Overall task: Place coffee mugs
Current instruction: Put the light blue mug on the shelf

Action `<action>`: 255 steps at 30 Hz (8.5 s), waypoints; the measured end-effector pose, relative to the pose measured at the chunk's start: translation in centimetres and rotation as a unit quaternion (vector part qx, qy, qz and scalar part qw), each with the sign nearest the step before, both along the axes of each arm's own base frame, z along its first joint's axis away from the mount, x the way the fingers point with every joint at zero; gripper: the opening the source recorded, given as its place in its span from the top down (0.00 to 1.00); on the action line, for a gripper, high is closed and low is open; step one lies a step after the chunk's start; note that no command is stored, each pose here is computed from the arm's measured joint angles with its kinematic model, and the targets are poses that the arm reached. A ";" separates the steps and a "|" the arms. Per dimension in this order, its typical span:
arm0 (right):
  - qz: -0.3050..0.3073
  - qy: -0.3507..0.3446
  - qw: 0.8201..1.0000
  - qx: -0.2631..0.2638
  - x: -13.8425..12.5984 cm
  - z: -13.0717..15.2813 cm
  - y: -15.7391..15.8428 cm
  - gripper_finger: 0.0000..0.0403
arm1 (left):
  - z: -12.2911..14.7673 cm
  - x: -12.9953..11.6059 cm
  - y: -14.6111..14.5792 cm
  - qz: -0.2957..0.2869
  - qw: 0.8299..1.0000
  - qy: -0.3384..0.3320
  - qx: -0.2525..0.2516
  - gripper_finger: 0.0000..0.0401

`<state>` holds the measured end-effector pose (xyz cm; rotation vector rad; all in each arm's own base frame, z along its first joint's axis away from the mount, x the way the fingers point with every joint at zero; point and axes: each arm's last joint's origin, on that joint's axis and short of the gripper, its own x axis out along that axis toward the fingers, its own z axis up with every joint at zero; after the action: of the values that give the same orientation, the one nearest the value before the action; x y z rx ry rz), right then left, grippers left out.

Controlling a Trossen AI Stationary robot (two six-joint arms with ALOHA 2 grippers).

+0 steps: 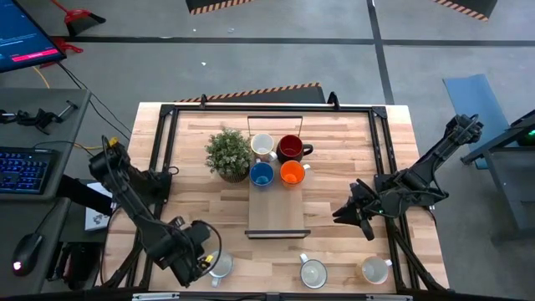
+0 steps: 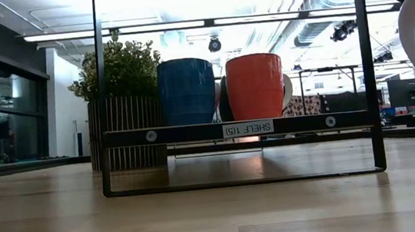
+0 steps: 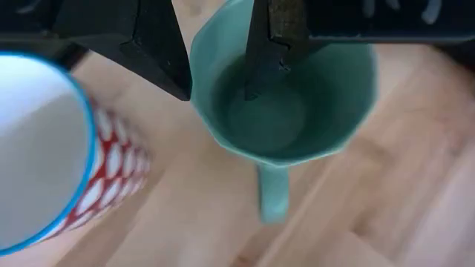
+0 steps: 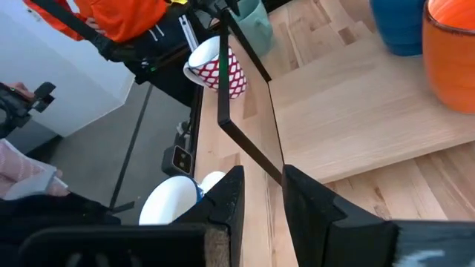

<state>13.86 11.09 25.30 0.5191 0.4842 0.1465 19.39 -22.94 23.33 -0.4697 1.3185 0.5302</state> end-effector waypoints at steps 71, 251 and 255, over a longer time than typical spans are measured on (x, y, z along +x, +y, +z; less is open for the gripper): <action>0.004 0.024 0.999 -0.022 -0.2 -0.5 -0.2 0.82 | 0.5 0.5 1.1 0.034 0.996 0.029 -0.081 0.51; 0.024 0.062 0.997 -0.030 -0.5 -1.1 -0.3 0.82 | 6.7 16.1 10.2 -0.245 0.964 0.100 -0.004 0.82; 0.028 0.065 0.997 -0.026 -0.6 -1.1 -0.2 0.82 | 5.2 15.9 10.6 -0.240 0.962 0.129 0.004 0.82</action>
<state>13.30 10.84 24.16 0.4666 0.6277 0.1548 35.28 -12.31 28.57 -0.0619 1.6158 0.1937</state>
